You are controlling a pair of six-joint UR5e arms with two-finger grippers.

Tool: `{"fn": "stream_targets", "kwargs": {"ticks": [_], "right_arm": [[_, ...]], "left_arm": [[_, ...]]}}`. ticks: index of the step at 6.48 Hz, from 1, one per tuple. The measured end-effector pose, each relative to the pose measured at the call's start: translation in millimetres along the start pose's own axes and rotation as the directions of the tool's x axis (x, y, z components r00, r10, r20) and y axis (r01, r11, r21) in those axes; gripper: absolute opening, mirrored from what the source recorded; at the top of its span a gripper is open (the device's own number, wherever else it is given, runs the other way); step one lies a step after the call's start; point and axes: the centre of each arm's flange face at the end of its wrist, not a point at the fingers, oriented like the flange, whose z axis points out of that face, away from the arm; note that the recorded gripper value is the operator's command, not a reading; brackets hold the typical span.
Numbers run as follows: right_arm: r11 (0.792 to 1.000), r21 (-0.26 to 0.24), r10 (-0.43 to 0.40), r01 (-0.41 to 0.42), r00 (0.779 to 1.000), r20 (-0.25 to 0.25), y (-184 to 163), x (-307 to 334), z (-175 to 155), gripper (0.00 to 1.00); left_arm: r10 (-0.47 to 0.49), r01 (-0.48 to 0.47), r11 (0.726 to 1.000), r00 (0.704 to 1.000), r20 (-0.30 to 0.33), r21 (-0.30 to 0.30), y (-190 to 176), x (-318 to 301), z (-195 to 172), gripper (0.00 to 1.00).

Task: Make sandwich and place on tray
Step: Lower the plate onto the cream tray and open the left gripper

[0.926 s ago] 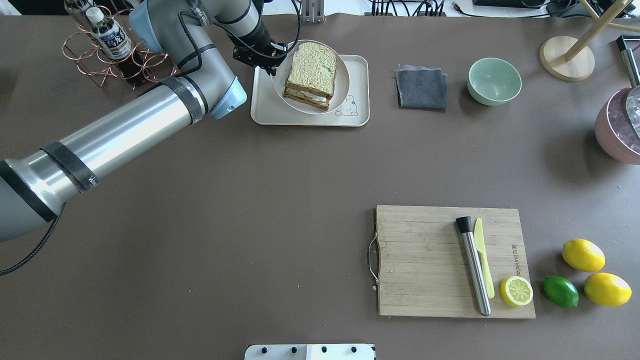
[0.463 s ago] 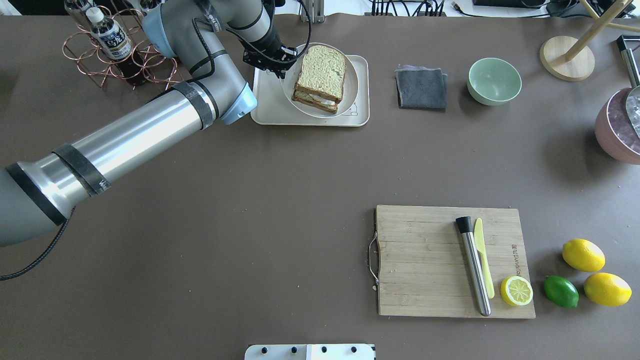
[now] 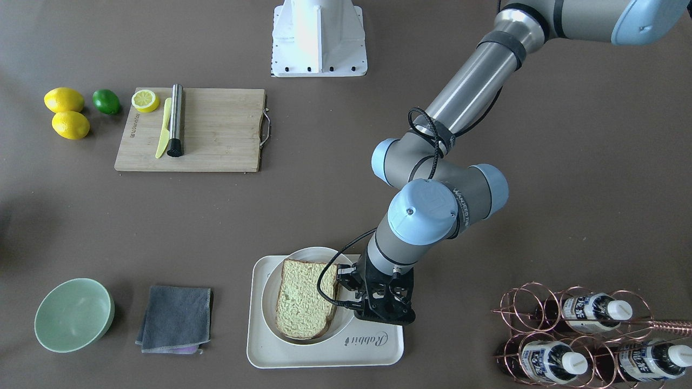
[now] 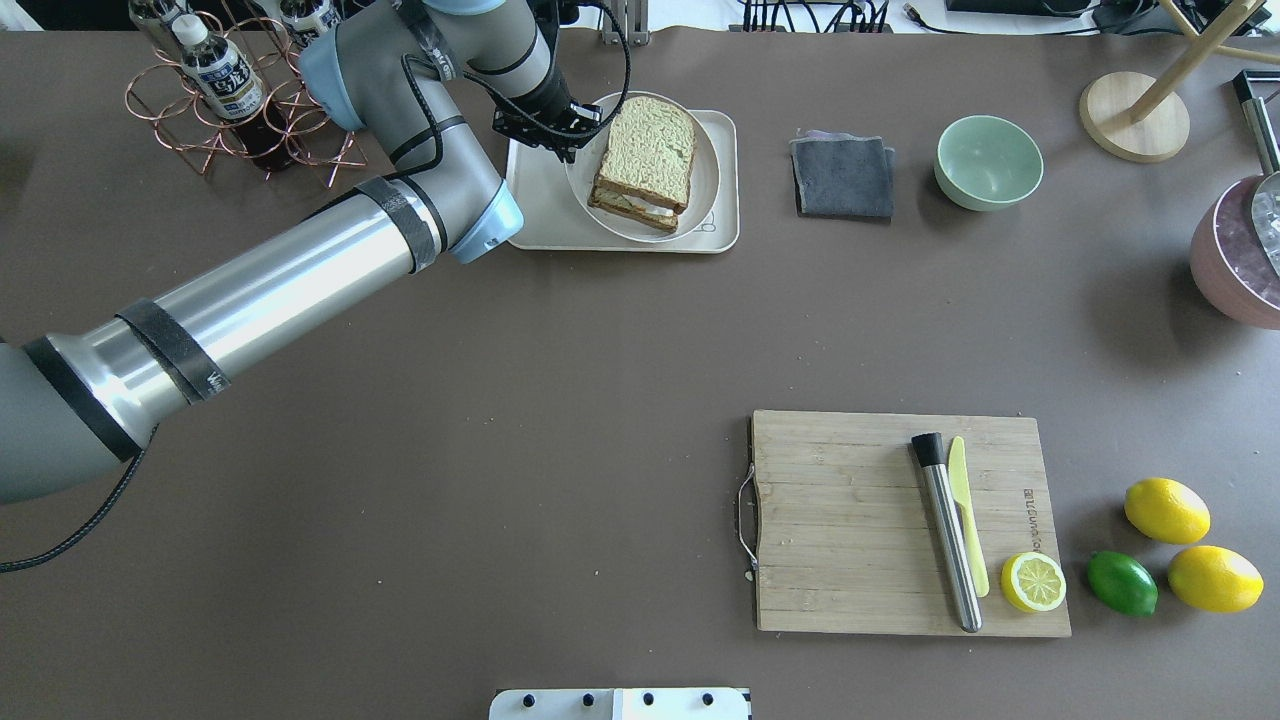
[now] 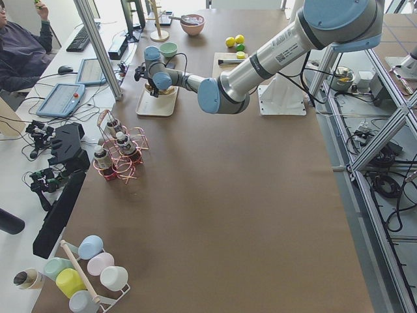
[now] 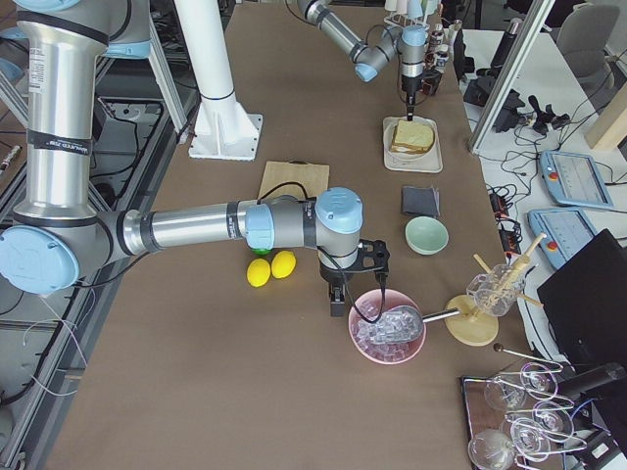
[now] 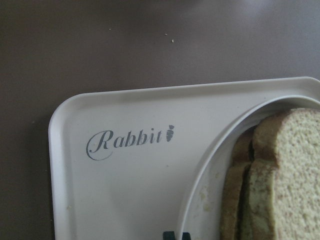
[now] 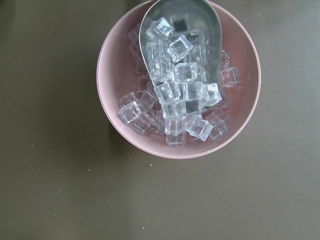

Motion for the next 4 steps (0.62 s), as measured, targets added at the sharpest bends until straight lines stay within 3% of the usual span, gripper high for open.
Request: {"fn": "stream_targets", "kwargs": {"ticks": [1, 2, 3, 4], "right_arm": [[1.000, -0.003, 0.003, -0.003, 1.000, 0.000, -0.2, 1.3, 1.5, 1.00], [1.000, -0.005, 0.005, -0.005, 1.000, -0.001, -0.3, 2.4, 2.7, 1.00], [1.000, -0.007, 0.006, -0.006, 1.000, -0.002, -0.2, 3.4, 3.7, 1.00], [1.000, -0.009, 0.007, -0.007, 1.000, -0.003, 0.4, 4.1, 4.3, 1.00]], "left_arm": [[-0.001, 0.001, 1.000, 1.000, 0.003, 0.003, -1.1, -2.0, -0.4, 0.32], [-0.001, 0.001, 1.000, 1.000, 0.005, 0.004, -2.1, -4.3, -0.9, 0.56], [0.000, 0.000, 1.000, 1.000, 0.009, 0.009, -3.5, -6.6, -1.7, 0.72], [0.000, 0.000, 1.000, 1.000, 0.013, 0.018, -5.6, -8.7, -3.5, 0.97]]}}
